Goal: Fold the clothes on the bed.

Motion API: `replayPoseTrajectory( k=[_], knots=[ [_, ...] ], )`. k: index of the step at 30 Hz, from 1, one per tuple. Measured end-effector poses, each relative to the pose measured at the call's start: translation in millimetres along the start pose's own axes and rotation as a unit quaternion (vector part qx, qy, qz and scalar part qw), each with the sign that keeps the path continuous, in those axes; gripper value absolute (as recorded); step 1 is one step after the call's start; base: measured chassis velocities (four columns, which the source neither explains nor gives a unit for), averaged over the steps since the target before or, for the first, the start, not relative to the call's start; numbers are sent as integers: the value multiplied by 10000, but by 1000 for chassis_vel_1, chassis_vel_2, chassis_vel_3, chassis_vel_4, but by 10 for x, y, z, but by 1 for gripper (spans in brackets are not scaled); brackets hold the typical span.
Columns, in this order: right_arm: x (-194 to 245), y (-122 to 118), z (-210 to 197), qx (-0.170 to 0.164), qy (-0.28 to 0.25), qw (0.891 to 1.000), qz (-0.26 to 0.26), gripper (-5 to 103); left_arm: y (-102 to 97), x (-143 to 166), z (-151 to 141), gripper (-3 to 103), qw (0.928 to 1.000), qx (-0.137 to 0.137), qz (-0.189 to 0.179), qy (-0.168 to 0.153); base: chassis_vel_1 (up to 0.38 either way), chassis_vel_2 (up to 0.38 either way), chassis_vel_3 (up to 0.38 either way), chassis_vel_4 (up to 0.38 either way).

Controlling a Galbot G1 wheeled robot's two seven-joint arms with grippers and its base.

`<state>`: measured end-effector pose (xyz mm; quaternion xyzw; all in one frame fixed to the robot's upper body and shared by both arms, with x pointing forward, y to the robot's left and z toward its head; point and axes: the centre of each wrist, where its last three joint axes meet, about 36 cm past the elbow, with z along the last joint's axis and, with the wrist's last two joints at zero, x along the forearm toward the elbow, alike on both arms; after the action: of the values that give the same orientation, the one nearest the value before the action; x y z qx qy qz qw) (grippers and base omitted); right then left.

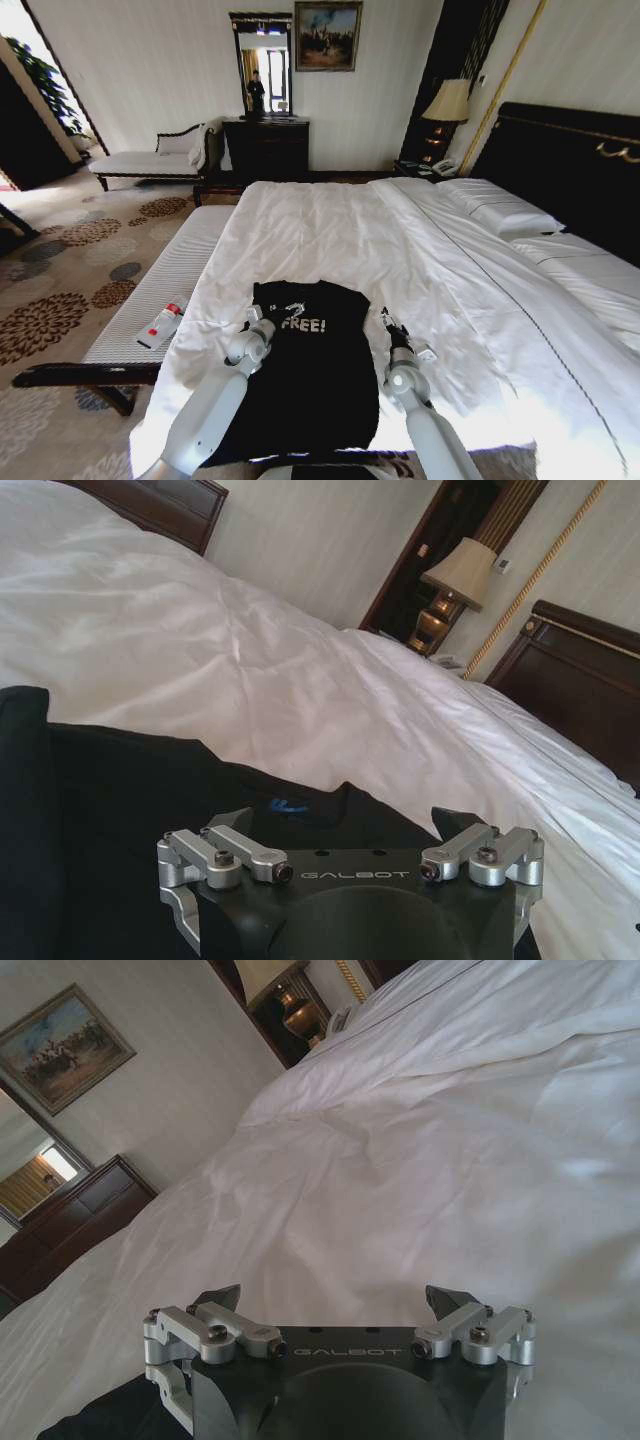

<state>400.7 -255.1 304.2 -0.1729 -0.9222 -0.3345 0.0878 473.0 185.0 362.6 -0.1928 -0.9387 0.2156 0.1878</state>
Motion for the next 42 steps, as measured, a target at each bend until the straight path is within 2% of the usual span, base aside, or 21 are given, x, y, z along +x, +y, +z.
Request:
replayPoseTrajectory(
  k=[3,4,6,8,10,11,16,26,28,29,31,32,34,35,37,40,42],
  knots=[
    [-150,14,-14,104,44,9997,-221,100,237,209,-136,100,9988,143,-387,-268,0,0,0,0],
    [-150,14,-14,104,44,9997,-221,100,237,209,-136,100,9988,143,-387,-268,0,0,0,0],
    [-237,20,-57,127,150,9984,-531,100,427,379,-241,100,9965,202,-693,-430,0,0,0,0],
    [-322,-69,-200,-20,306,9940,-1048,100,601,497,-355,100,9944,192,-887,-537,0,0,0,0],
    [-347,-94,-231,-47,332,9929,-1145,100,622,516,-376,100,9942,191,-900,-554,0,0,0,0],
    [-455,-145,-316,-60,417,9896,-1378,100,676,584,-433,100,9935,180,-945,-612,0,0,0,0],
    [-804,-125,-375,132,806,9831,-1640,100,736,784,-490,100,9913,135,-1065,-758,0,0,0,0],
    [-1179,-89,-32,339,1413,9780,-1500,100,811,993,-624,100,9877,134,-1195,-997,0,0,0,0],
    [-1217,-107,13,371,1406,9780,-1495,92,818,1009,-641,100,9876,125,-1202,-1006,0,0,0,0],
    [-1217,-107,13,371,1406,9780,-1495,92,818,1009,-641,100,9876,125,-1202,-1006,0,0,0,0],
    [-1234,-115,42,349,1401,9779,-1515,82,826,1015,-649,100,9875,112,-1210,-1004,0,0,0,0],
    [-1241,-113,60,323,1394,9775,-1548,82,830,1015,-651,100,9874,109,-1217,-1001,0,0,0,0],
    [-1250,-97,82,274,1376,9767,-1626,71,836,1007,-649,100,9874,108,-1225,-991,0,0,0,0],
    [-1250,-97,82,274,1376,9767,-1626,71,836,1007,-649,100,9874,108,-1225,-991,0,0,0,0],
    [-1262,-47,104,204,1345,9755,-1729,60,840,990,-646,100,9875,111,-1230,-979,0,0,0,0],
    [-1269,-6,115,173,1325,9751,-1768,54,840,979,-641,100,9876,116,-1230,-970,0,0,0,0],
    [-1269,26,130,146,1279,9754,-1787,44,847,967,-641,100,9876,126,-1231,-965,0,0,0,0]
  ],
)
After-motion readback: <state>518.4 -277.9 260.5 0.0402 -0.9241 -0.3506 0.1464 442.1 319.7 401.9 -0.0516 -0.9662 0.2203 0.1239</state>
